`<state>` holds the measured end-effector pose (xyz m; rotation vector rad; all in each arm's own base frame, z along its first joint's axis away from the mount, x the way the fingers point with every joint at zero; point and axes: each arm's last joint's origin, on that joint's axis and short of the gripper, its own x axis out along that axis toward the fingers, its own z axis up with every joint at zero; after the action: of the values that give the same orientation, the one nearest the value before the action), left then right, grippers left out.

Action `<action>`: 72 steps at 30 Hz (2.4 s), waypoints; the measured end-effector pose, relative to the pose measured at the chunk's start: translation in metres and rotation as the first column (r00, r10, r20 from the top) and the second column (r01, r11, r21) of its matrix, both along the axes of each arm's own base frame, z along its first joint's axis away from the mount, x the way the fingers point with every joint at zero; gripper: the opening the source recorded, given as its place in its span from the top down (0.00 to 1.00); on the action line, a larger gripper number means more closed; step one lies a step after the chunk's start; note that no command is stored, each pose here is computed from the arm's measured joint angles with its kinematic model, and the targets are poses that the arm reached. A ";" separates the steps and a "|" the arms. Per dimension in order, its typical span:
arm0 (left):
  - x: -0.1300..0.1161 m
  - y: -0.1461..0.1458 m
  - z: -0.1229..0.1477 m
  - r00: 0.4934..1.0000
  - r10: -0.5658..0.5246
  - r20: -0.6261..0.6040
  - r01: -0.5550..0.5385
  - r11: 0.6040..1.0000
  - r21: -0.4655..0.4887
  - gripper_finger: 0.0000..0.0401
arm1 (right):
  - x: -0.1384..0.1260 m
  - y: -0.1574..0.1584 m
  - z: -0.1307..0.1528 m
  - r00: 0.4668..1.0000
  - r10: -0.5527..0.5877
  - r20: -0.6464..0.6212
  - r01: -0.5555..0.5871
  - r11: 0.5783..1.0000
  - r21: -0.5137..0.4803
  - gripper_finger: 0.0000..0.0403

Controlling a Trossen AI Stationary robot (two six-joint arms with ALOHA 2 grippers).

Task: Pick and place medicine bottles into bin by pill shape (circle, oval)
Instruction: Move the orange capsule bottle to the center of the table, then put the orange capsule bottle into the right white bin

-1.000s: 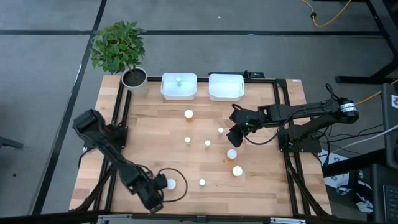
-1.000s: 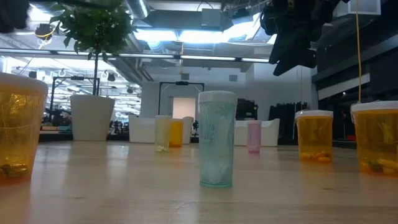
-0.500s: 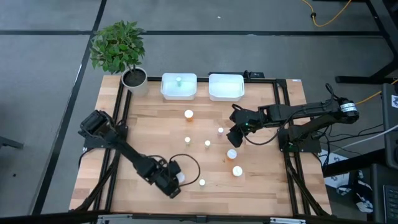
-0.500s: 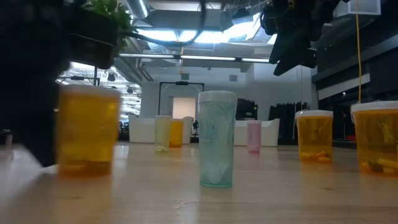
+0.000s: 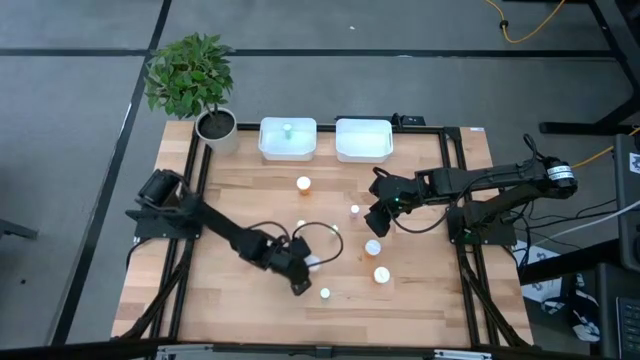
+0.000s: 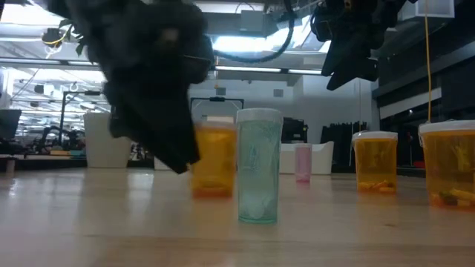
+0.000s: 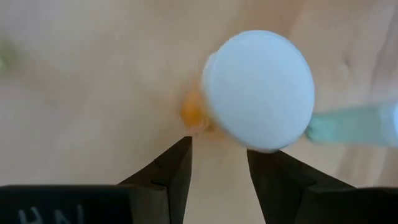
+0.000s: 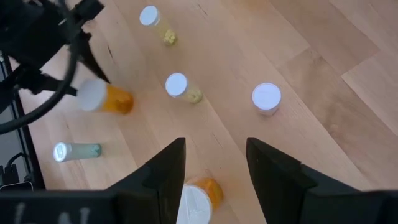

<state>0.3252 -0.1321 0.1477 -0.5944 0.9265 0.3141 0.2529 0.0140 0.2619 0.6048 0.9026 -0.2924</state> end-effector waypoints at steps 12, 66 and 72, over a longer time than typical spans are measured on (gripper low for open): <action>0.021 0.041 0.005 0.996 0.008 0.085 -0.015 0.997 0.076 0.63 | 0.000 0.000 0.000 1.000 0.000 0.000 0.000 1.000 0.000 0.57; -0.078 0.018 0.071 0.959 0.023 -0.282 -0.021 1.000 0.010 0.63 | -0.039 0.191 -0.069 0.935 -0.170 -0.311 0.272 0.908 0.319 0.57; -0.095 0.026 0.078 0.926 -0.026 -0.377 0.045 0.998 0.041 0.63 | -0.028 0.196 -0.081 0.898 -0.280 -0.338 0.402 0.834 0.378 0.57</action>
<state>0.2307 -0.1063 0.2255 -0.4784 1.2948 0.4268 0.2251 0.2100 0.1804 1.1799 1.1340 -0.5129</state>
